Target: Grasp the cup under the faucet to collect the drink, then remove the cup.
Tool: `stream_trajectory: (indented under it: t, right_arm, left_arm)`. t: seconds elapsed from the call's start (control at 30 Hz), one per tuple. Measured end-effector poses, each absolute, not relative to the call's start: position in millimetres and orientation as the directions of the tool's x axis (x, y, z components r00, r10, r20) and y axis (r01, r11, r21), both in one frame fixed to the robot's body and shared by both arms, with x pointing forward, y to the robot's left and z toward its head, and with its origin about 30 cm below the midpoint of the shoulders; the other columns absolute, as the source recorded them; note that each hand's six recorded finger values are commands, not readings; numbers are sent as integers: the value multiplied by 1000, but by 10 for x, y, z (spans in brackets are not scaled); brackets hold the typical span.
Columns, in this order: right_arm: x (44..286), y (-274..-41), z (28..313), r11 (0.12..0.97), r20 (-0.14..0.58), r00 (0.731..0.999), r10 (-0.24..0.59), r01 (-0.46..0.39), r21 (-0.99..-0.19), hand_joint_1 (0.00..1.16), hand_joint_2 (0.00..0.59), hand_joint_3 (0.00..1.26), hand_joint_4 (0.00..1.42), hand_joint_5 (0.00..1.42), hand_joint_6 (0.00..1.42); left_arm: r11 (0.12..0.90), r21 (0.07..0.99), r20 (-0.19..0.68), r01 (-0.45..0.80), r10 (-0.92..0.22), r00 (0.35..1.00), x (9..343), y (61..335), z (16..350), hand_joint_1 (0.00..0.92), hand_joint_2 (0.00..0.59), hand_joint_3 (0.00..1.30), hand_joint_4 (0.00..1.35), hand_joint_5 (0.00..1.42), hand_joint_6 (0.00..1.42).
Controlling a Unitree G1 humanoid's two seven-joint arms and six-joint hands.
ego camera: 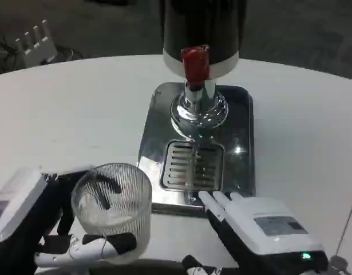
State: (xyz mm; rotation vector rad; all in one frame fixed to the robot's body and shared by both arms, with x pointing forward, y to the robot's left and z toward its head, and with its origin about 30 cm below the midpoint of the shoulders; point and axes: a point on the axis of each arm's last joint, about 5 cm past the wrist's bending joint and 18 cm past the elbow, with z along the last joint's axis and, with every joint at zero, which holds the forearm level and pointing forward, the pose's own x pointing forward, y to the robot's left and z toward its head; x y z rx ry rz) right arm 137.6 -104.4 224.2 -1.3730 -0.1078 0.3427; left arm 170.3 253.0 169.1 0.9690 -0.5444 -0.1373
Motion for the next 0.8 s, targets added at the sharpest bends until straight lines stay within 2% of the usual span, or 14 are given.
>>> stream_trajectory:
  t: [0.57, 0.8]
  right_arm:
    - [1381, -1051, 2247, 174, -130, 950, 285, -185, -967, 321, 419, 0, 0, 0, 0]
    - [1358, -1066, 2237, 178, -137, 951, 277, -191, -965, 315, 421, 0, 0, 0, 0]
  left_arm:
    - [570, 812, 372, -123, -343, 863, 1705, 2538, 1677, 313, 256, 1026, 1055, 1235, 1385]
    - [585, 801, 383, -128, -338, 860, 1814, 2485, 1694, 313, 256, 1026, 1055, 1235, 1385]
